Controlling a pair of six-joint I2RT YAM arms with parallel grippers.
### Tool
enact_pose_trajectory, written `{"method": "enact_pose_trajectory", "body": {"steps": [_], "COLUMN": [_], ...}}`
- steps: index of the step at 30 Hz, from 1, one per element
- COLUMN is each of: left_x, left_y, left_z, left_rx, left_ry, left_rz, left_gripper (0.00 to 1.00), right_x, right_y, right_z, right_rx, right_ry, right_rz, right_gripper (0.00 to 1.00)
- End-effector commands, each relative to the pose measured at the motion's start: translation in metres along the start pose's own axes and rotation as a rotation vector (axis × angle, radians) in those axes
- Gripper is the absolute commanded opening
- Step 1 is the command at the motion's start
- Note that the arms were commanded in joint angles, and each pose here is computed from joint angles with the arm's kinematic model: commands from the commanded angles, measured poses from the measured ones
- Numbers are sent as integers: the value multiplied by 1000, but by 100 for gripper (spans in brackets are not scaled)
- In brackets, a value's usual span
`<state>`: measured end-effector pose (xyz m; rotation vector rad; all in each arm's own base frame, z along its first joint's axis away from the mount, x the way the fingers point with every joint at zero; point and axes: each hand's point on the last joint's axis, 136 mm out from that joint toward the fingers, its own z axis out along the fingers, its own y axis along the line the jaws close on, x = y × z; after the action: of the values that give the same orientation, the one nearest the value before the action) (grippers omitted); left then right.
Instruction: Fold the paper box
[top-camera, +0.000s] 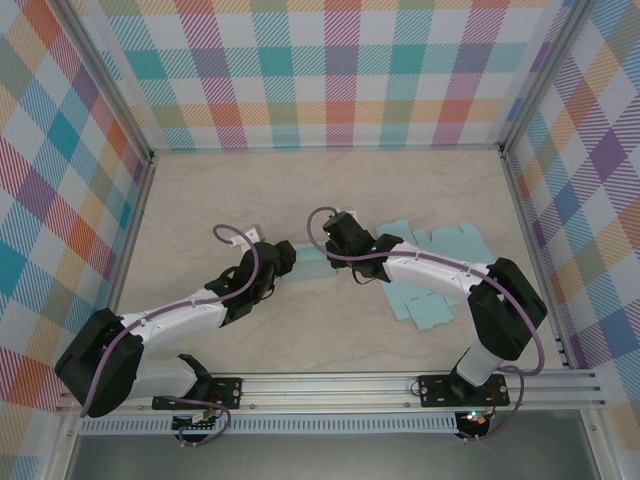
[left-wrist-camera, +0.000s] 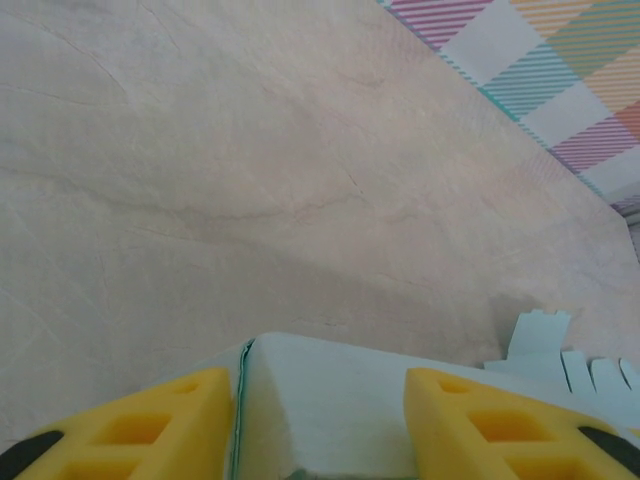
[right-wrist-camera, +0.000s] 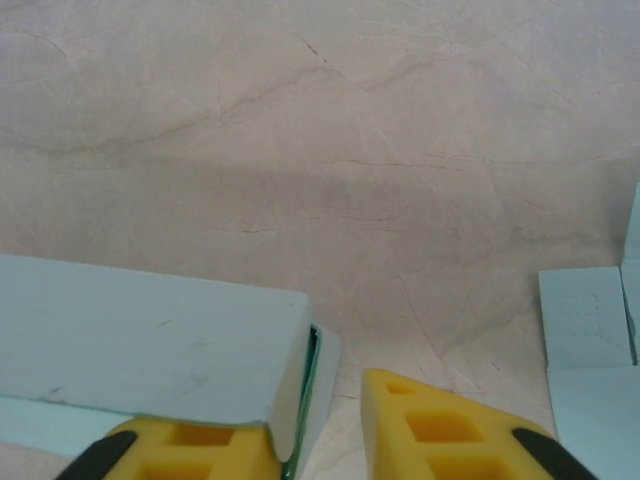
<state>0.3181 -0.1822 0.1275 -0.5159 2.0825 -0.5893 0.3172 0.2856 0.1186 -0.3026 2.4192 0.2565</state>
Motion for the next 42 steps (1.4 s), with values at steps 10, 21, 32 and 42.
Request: {"method": "enact_pose_trajectory", "body": {"steps": [10,21,32,42], "left_x": [38,46,52,67], "left_y": [46,52,61,90], "left_z": [7,8,8,6], "left_rx": [-158,-176,-198,-270], "left_ry": [65,67,72,102], "left_rz": [93,102,103,101], "left_gripper": [42,38,34,15], "right_x": [-1,-32,5,50], "right_y": [25,19,4,-17], "right_z": [-50,-38,14,38], "right_rx": [-193,-176,-162,-123], "right_ry": [18,16,156,236], "right_rz": [37,119,191,250], "right_gripper": [61,75,59,35]}}
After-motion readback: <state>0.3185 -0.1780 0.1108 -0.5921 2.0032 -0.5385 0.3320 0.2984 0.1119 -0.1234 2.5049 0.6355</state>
